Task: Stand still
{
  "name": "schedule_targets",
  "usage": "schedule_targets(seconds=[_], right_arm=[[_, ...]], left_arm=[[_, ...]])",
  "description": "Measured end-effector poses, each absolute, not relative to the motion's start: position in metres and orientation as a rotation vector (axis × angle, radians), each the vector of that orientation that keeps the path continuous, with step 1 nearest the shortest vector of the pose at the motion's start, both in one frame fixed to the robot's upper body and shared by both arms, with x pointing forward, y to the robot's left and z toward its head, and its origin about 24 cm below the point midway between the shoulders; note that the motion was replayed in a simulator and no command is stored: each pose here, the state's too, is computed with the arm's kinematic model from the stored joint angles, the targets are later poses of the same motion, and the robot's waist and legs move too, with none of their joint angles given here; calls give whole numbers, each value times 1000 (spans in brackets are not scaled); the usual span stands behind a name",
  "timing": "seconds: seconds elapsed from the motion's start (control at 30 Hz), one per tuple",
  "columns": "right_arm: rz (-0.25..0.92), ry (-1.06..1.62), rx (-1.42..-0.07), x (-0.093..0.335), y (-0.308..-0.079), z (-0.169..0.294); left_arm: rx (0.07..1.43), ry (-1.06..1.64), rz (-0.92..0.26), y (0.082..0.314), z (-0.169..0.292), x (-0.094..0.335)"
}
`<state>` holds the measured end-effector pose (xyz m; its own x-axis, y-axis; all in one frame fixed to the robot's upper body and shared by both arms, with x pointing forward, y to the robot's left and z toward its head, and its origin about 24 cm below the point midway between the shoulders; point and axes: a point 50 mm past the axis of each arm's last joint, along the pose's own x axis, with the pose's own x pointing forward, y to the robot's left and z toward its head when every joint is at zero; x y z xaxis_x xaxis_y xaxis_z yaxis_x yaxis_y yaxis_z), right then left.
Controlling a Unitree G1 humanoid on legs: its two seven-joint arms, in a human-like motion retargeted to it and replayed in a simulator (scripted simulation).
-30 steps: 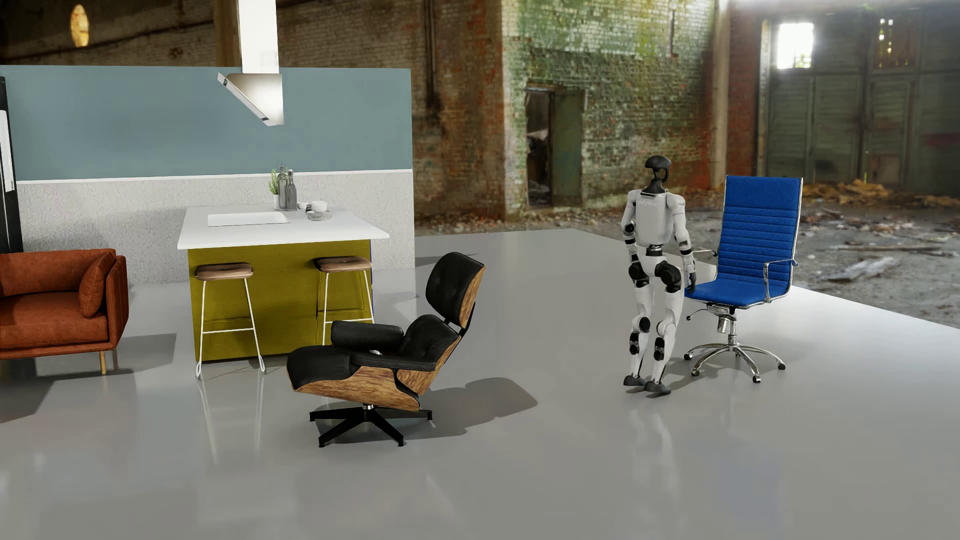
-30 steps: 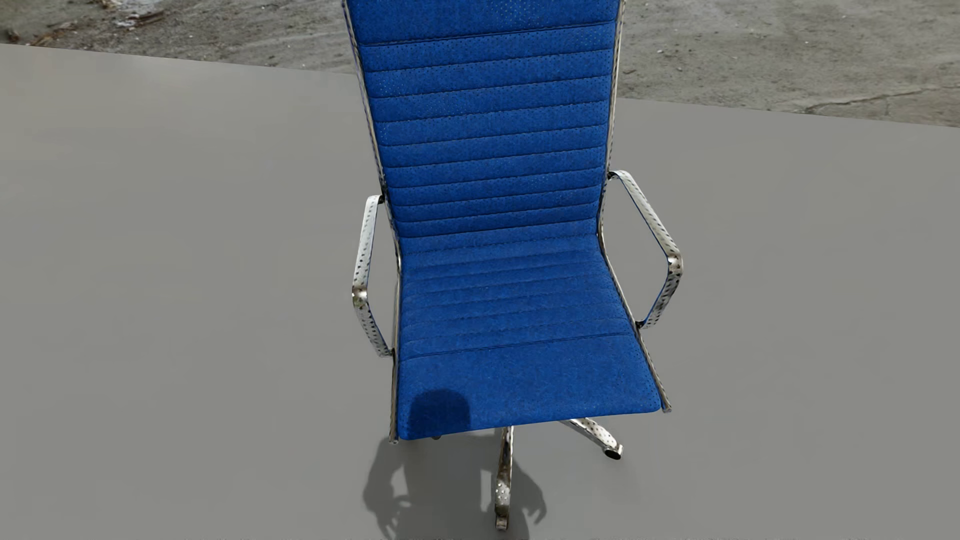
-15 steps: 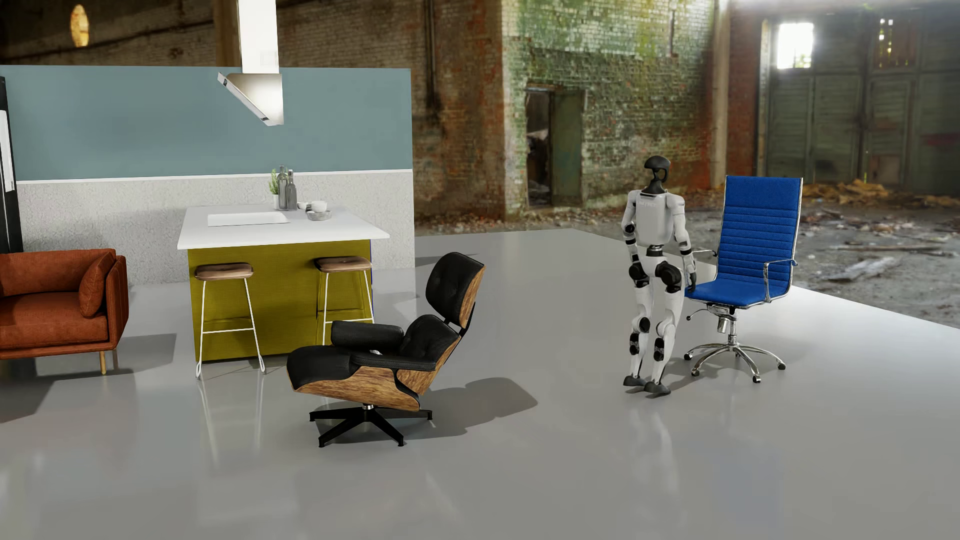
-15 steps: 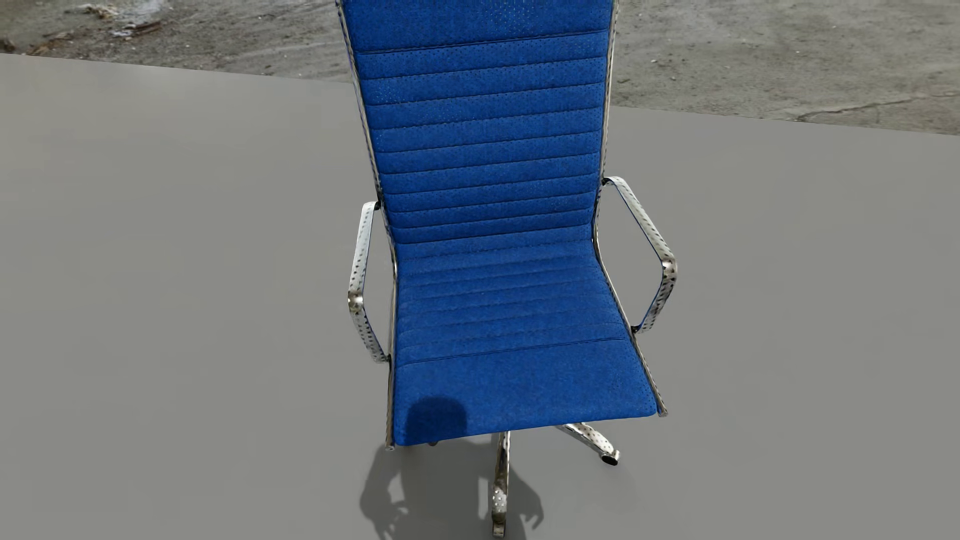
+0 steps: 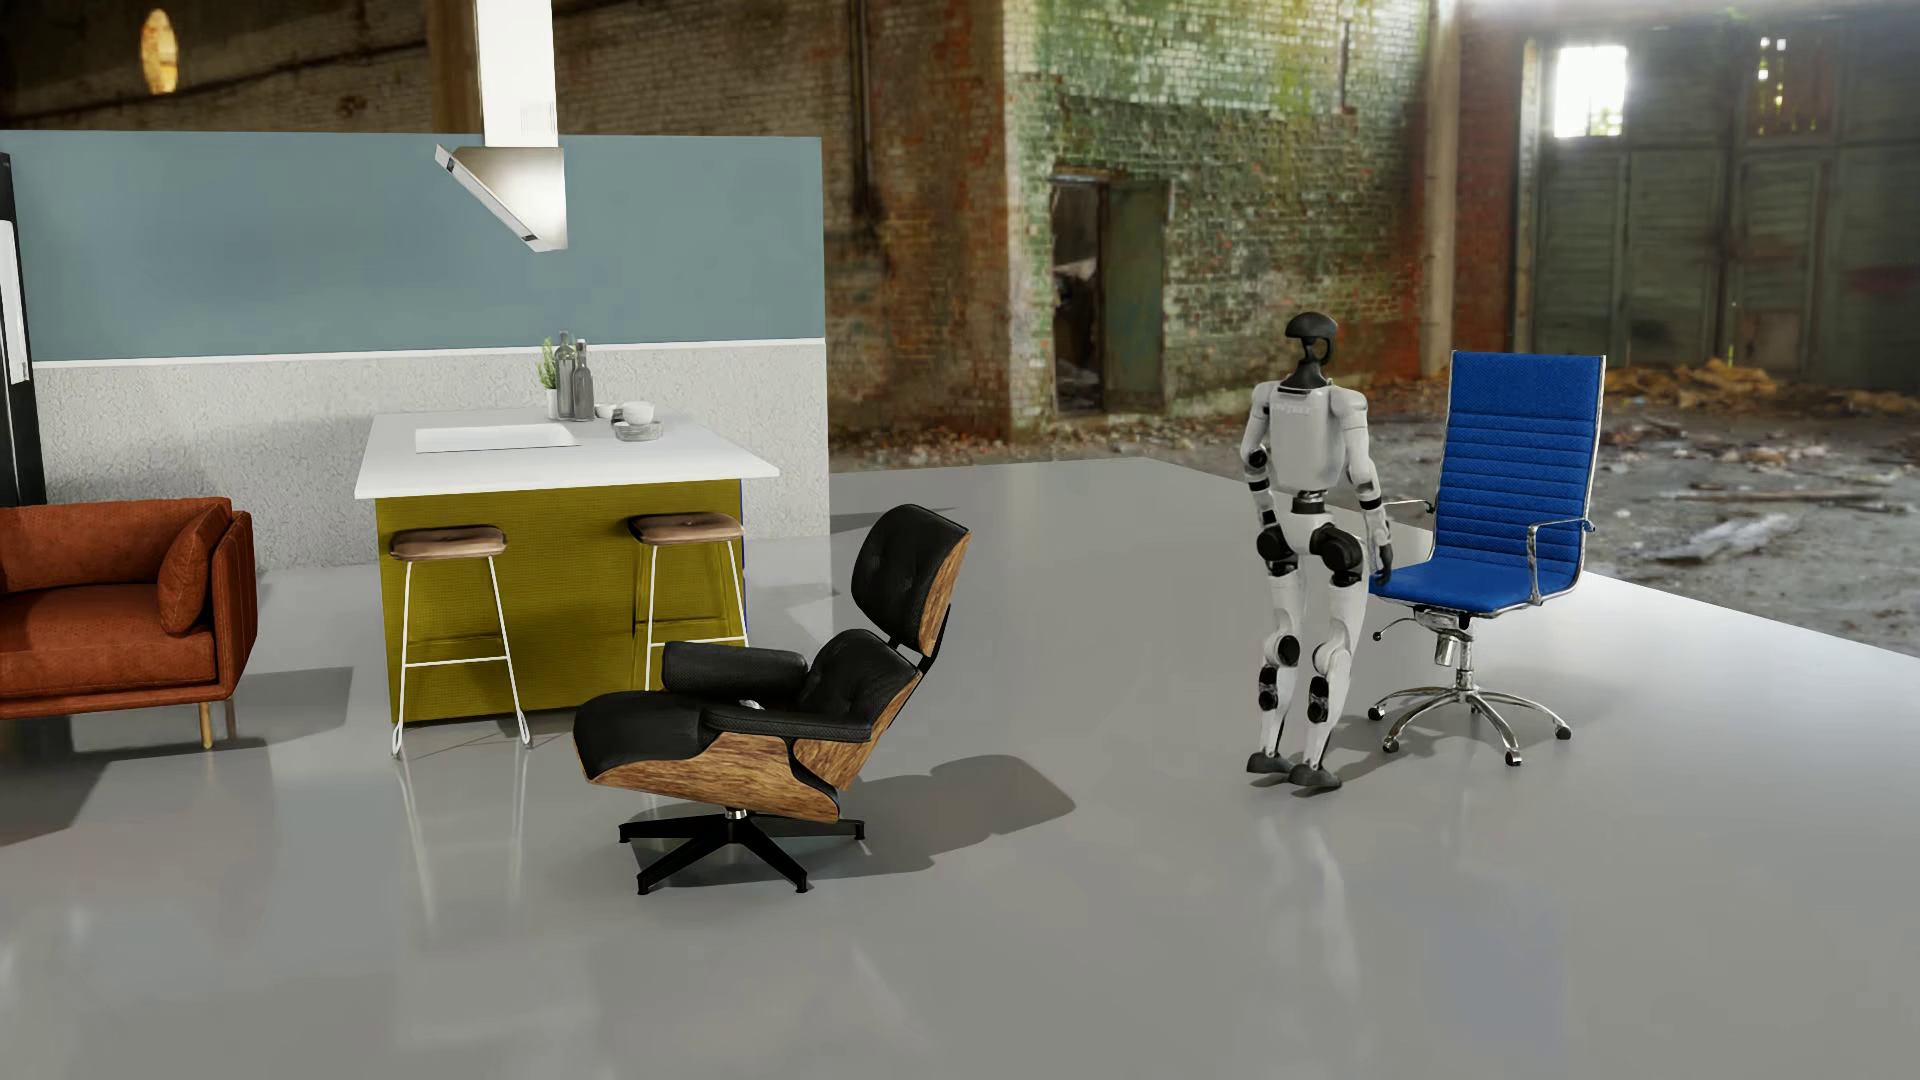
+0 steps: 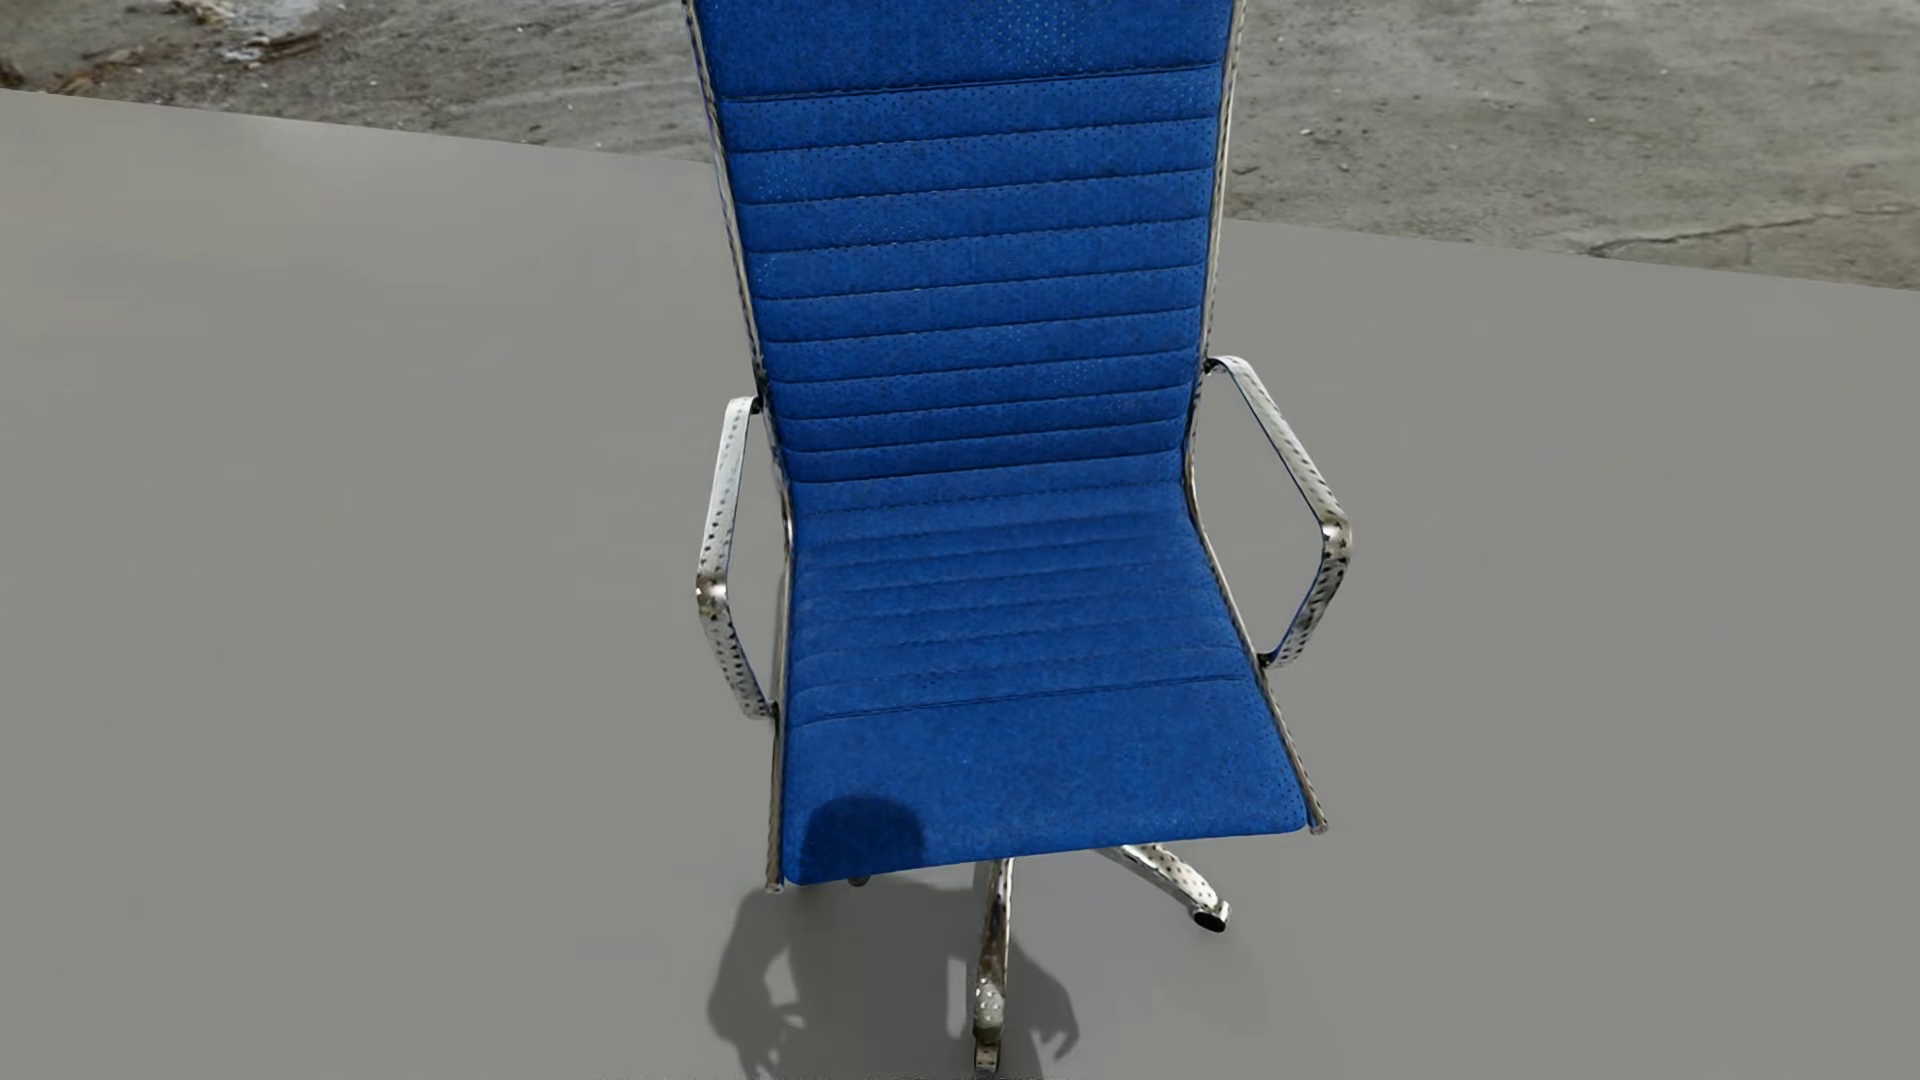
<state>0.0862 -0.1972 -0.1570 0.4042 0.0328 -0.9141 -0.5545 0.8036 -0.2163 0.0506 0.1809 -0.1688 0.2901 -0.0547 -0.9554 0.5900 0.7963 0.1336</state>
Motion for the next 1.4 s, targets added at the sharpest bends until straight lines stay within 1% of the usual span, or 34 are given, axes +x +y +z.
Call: schedule_targets(seconds=[0.17, 0.2, 0.23, 0.27, 0.43, 0.67, 0.7, 0.97, 1.13, 1.17, 1.23, 1.3, 1.4], right_arm=[[386, 1107, -547, 86, -200, -157], [389, 1110, -555, 86, -201, -157], [386, 1114, -549, 84, -201, -157], [384, 1116, -549, 84, -202, -157], [394, 1116, -544, 82, -198, -158], [403, 1108, -553, 85, -198, -157], [396, 1108, -546, 84, -198, -157], [405, 1116, -549, 81, -197, -158], [398, 1113, -543, 82, -197, -158], [409, 1110, -548, 82, -196, -158], [405, 1112, -556, 82, -199, -158], [408, 1107, -564, 85, -200, -157], [403, 1102, -567, 87, -201, -156]], left_arm=[[537, 1244, -440, 190, -170, 45], [548, 1237, -464, 188, -170, 44], [539, 1251, -445, 190, -170, 43], [550, 1245, -468, 188, -170, 42], [529, 1252, -456, 185, -171, 40], [545, 1237, -470, 186, -170, 44], [537, 1241, -456, 186, -170, 44], [543, 1238, -465, 187, -170, 43], [540, 1244, -451, 189, -170, 43], [546, 1236, -465, 187, -170, 44], [536, 1240, -458, 187, -170, 42], [547, 1233, -484, 184, -170, 41], [531, 1237, -464, 185, -170, 41]])
